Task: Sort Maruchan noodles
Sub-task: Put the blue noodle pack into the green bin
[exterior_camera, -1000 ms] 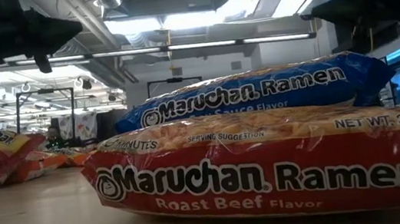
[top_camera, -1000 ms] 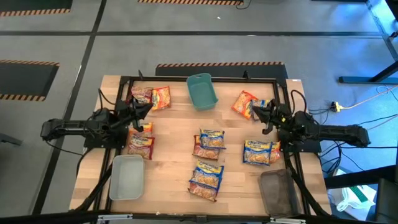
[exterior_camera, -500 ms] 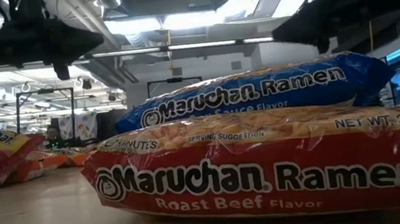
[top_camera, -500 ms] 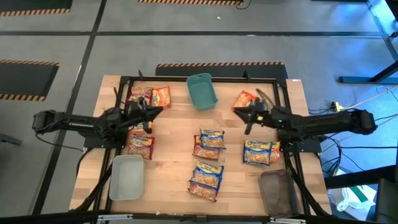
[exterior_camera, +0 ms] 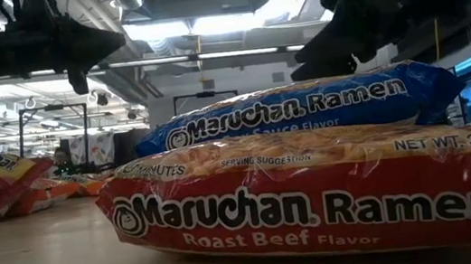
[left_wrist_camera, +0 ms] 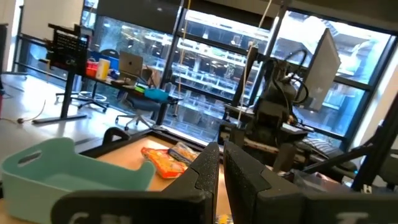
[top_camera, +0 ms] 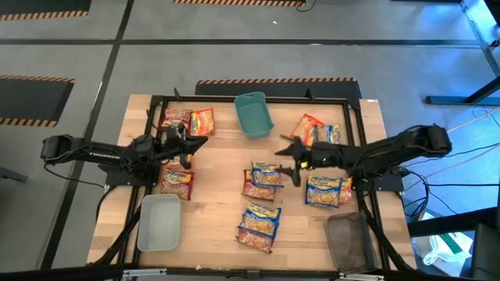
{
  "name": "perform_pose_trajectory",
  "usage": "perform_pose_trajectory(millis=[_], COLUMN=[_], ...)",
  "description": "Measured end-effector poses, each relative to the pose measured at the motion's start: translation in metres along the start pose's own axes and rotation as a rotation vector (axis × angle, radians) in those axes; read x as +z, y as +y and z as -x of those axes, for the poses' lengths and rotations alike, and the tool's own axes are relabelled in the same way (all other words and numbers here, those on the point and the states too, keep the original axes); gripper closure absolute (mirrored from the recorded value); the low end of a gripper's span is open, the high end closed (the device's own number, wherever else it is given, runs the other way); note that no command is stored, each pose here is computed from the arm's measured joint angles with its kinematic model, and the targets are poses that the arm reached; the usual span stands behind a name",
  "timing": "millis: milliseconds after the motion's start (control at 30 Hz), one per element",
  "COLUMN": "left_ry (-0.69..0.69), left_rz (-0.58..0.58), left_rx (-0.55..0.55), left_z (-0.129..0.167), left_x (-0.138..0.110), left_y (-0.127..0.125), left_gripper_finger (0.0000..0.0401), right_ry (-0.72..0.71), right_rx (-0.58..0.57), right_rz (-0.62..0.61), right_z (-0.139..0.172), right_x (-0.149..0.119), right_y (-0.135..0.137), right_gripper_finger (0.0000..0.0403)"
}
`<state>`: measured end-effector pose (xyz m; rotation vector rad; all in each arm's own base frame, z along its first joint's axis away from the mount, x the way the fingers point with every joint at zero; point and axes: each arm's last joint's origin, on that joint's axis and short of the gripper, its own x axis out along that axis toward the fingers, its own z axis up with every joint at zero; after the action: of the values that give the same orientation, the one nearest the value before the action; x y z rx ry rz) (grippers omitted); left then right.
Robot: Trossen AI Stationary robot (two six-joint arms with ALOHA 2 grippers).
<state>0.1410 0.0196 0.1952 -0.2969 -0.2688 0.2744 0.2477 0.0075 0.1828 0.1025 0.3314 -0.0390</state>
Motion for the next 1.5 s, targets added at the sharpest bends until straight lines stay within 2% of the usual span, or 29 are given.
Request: perform_pose_trajectory(millis=[133, 367, 533, 833, 1000, 1300, 1500], left_ry=[0.017, 0.092, 0.091, 0.123, 0.123, 0.124, 0.124], left_rz=[0.002, 0.038, 0.04, -0.021, -0.027, -0.028, -0.028], left_rx=[-0.001, 0.006, 0.006, 0.014, 0.01, 0.008, 0.008], left_z=[-0.002, -0.007, -0.008, -0.01, -0.01, -0.01, -0.01], left_x=[-0.004, -0.016, -0.018, -0.023, -0.023, -0.023, -0.023], left_y=[-0.001, -0.001, -0.001, 0.0, 0.0, -0.001, -0.001], left_gripper_finger=[0.0383, 0.0383, 0.0383, 0.0383, 0.0383, 0.0383, 0.0383], right_ry=[0.052, 0.166, 0.188, 0.344, 0.358, 0.381, 0.327], right_rx=[0.001, 0.04, 0.103, 0.026, -0.044, -0.076, -0.078], right_rz=[0.042, 0.113, 0.209, 0.359, 0.409, 0.431, 0.368], right_z=[-0.01, -0.028, -0.043, -0.058, -0.058, -0.057, -0.052], right_x=[-0.01, -0.037, -0.037, -0.042, -0.042, -0.044, -0.032], right_y=[0.011, 0.023, 0.034, 0.033, 0.031, 0.03, 0.031], right_gripper_finger=[0.0103, 0.012, 0.0131, 0.0151, 0.021, 0.0385, 0.0386])
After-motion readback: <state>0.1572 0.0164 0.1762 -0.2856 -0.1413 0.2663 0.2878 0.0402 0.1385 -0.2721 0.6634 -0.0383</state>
